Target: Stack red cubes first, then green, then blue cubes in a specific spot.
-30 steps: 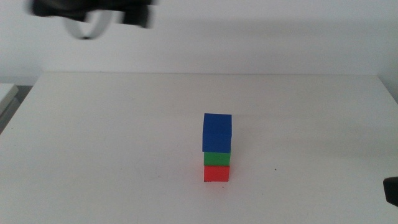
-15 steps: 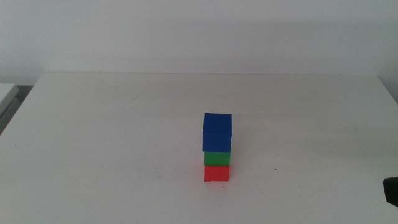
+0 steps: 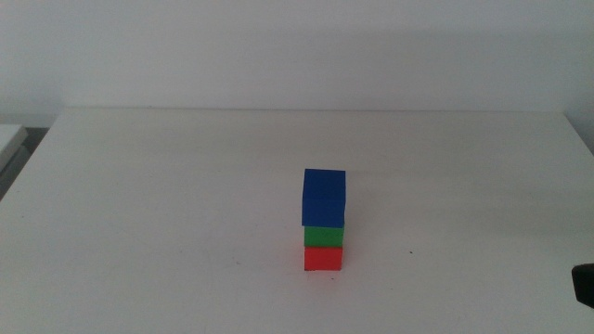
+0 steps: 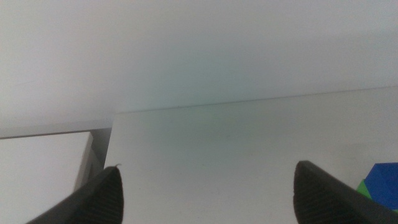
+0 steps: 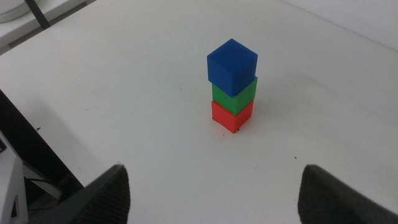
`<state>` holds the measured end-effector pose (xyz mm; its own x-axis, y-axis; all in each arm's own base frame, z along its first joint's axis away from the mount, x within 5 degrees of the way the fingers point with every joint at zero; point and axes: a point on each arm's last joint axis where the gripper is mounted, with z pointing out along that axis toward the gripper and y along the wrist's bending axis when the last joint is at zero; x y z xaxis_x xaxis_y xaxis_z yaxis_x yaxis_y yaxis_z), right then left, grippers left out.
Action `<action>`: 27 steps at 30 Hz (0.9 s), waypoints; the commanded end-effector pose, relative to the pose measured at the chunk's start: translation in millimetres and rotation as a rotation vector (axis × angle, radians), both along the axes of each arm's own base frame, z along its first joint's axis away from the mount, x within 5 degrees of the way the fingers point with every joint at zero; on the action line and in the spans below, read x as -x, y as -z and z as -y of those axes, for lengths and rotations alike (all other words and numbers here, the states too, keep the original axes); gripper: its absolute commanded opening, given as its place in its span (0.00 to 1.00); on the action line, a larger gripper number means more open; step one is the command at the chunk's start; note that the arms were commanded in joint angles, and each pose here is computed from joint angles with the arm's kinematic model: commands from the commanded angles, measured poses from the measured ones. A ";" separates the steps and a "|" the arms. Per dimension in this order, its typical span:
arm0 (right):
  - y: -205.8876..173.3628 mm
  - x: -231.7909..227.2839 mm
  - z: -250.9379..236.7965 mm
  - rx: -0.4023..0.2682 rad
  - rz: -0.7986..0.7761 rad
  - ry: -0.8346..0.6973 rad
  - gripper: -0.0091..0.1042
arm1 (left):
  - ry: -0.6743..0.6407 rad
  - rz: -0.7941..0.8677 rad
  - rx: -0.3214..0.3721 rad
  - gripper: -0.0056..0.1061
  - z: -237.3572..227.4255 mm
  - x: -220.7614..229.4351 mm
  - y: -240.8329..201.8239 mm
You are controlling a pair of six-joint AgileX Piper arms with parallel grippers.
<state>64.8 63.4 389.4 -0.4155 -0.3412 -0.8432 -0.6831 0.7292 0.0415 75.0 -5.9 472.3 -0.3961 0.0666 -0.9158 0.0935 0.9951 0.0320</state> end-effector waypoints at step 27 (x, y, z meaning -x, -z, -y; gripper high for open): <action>162.0 15.3 42.5 -0.001 0.314 0.248 0.83 | 0.014 0.325 0.075 0.89 -1.2 40.0 209.5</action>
